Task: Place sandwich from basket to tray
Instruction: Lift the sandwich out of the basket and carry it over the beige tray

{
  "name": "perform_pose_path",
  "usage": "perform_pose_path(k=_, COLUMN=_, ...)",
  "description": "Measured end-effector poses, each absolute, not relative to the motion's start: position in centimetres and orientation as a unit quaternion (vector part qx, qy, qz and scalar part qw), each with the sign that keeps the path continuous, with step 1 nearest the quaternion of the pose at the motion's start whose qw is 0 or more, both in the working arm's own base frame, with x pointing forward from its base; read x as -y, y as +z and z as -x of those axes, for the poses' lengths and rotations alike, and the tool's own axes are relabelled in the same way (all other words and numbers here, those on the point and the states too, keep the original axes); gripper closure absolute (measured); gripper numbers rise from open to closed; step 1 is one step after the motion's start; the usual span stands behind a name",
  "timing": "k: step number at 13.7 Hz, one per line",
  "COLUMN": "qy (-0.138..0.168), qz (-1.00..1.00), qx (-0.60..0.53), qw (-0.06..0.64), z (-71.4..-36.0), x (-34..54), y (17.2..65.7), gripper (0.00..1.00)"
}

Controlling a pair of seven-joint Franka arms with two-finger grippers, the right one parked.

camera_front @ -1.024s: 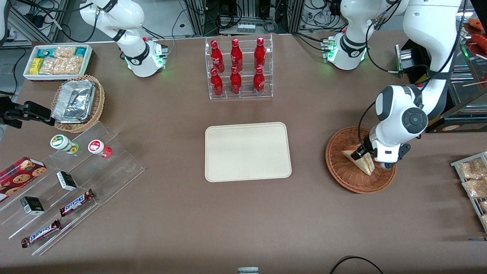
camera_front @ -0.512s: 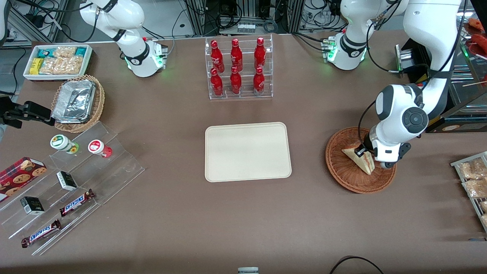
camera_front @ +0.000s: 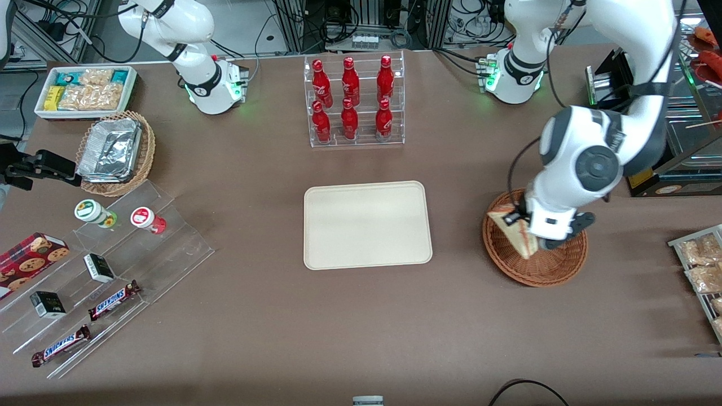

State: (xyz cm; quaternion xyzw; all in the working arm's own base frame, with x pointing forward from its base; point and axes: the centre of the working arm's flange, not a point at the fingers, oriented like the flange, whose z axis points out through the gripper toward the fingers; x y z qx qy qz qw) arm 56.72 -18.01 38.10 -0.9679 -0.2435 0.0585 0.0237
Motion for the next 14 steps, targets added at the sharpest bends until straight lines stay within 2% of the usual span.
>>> perform_pose_path(k=5, qy=0.067, qz=0.987, qx=0.144, qw=0.029, z=-53.9, x=30.2, y=38.2, gripper=0.85)
perform_pose_path(k=10, qy=0.079, qz=0.994, qx=0.067, qw=0.029, z=-51.7, x=40.9, y=34.5, gripper=0.85)
perform_pose_path(k=14, qy=0.09, qz=0.994, qx=0.046, qw=0.03, z=-49.9, x=47.1, y=31.0, gripper=0.85)
